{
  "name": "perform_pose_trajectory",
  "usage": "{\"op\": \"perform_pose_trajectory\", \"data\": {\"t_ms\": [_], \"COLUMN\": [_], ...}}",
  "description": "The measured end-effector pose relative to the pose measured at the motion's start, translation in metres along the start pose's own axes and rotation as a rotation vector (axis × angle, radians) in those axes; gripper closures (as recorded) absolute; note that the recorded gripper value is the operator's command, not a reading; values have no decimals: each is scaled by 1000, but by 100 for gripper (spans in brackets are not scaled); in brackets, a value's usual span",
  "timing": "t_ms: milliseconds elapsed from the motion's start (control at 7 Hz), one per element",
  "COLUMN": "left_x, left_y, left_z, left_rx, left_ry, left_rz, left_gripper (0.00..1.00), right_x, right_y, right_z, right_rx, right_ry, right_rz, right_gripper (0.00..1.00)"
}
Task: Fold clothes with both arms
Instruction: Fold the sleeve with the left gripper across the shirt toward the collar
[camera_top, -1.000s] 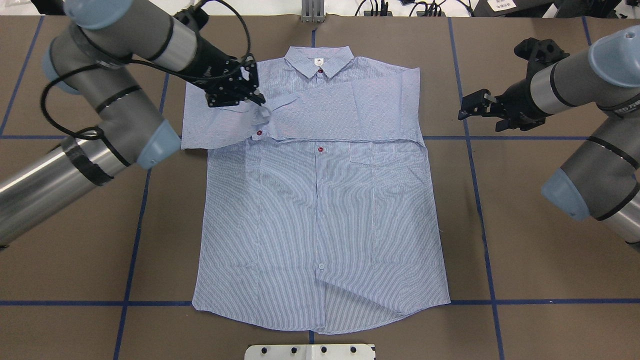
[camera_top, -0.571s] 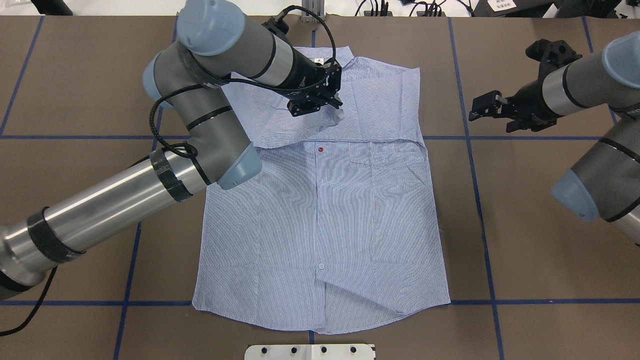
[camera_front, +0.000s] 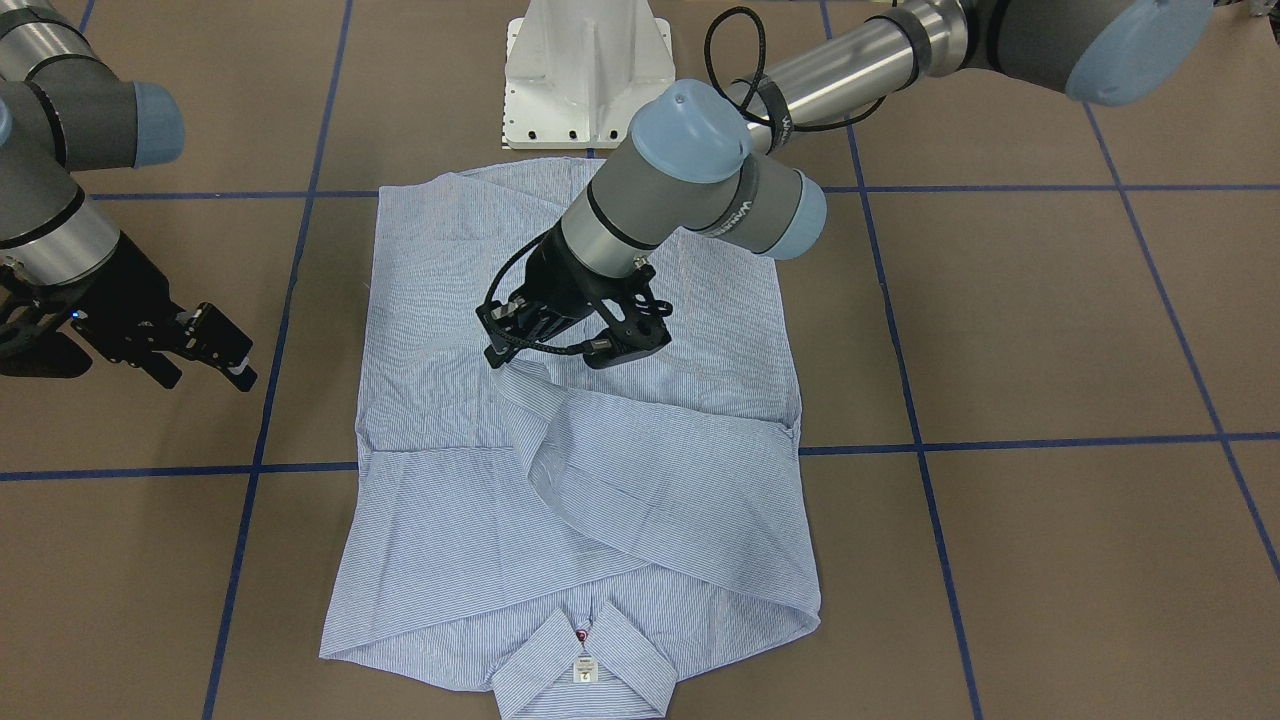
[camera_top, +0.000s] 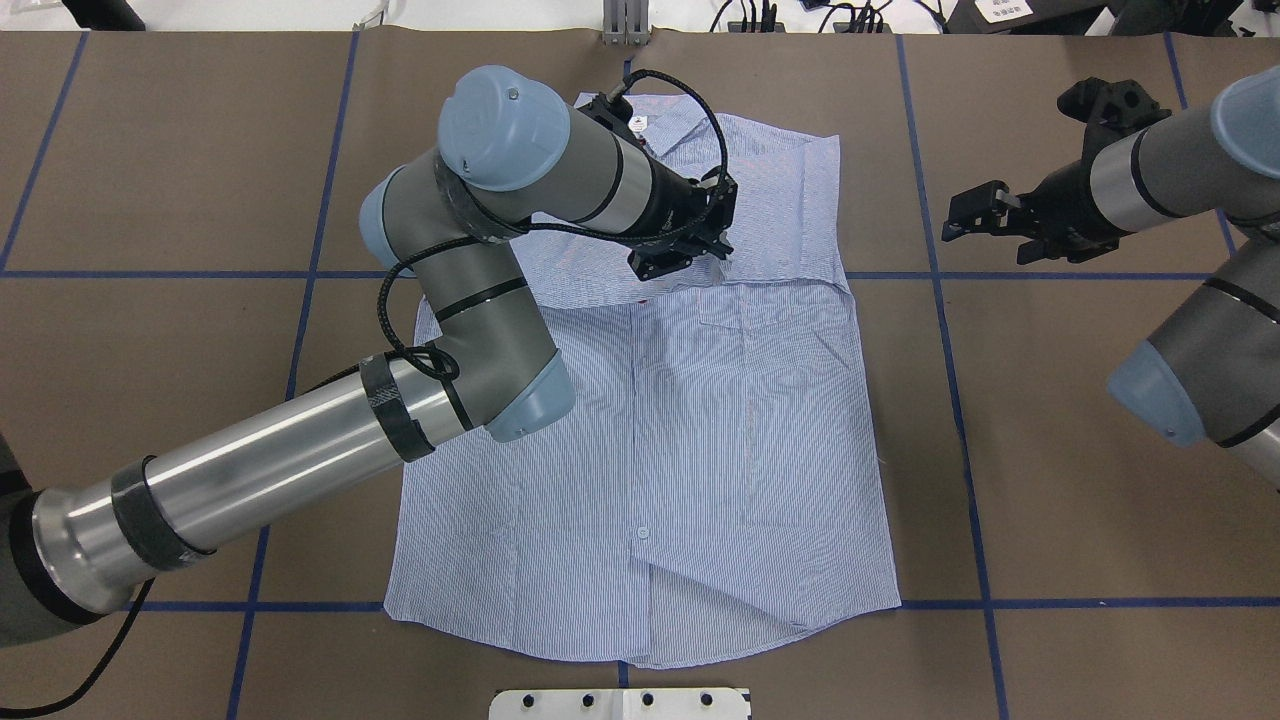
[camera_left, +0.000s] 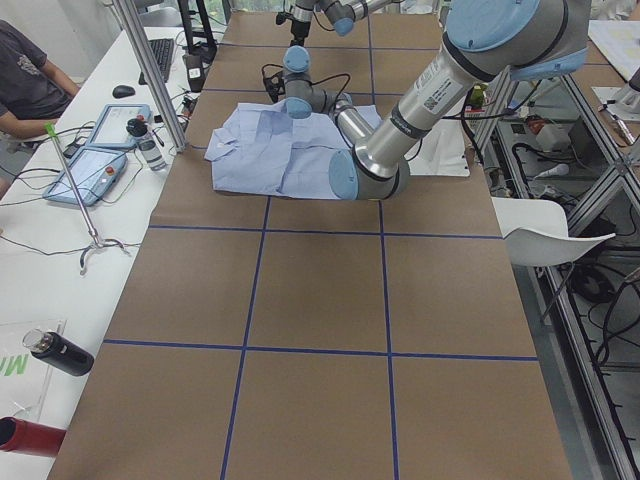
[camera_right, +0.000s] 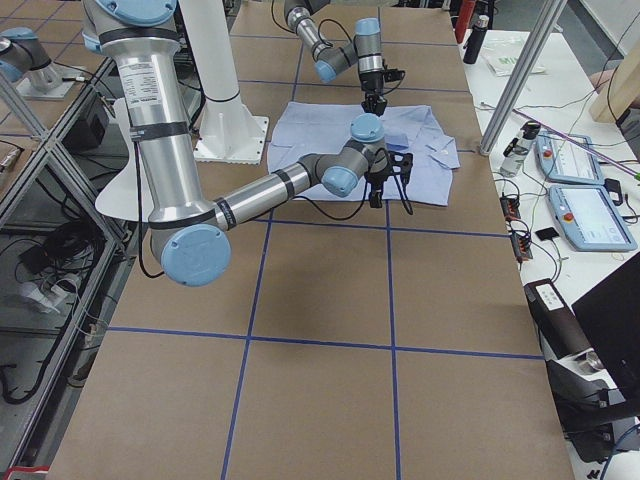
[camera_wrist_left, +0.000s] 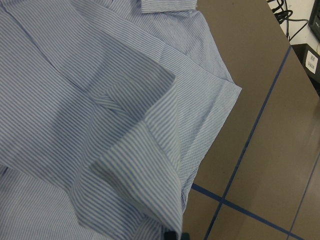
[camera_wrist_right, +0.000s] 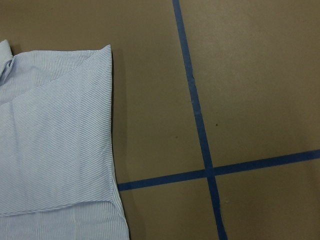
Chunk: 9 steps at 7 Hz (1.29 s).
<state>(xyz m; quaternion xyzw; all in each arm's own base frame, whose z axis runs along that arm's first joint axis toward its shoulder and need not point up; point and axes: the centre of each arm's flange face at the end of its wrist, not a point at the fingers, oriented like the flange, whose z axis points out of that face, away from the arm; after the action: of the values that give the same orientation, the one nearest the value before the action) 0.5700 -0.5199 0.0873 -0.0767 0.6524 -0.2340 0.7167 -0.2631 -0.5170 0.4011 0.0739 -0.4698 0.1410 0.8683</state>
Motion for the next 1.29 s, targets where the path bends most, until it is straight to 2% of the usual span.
{"op": "perform_pose_trajectory", "data": {"t_ms": [143,286,571,857,1000,1286], "left_x": [-1,-2,0,6,-1,-40], "left_y": [11,20,27,34,38,25], "left_z": [7,11,13,-5,-30,-87], "left_rx": [-1,0,-1,-12,-21,-25], "left_ry": [3,6,13,46,75,105], "left_rz": [4,6,14,30,44,61], "left_gripper": [29,1,1,1,3,6], "right_x": [3,6,9,4,-12,-55], "right_y": [2,5,13,33,55,127], "right_z": [-1,-5,-12,-12,-9,4], "right_rx": [0,0,0,-24,-35,-23], "right_ry": [2,1,-3,-13,-24,-41], "right_rz": [1,1,5,25,79,242], "right_gripper": [0,0,0,0,0,1]}}
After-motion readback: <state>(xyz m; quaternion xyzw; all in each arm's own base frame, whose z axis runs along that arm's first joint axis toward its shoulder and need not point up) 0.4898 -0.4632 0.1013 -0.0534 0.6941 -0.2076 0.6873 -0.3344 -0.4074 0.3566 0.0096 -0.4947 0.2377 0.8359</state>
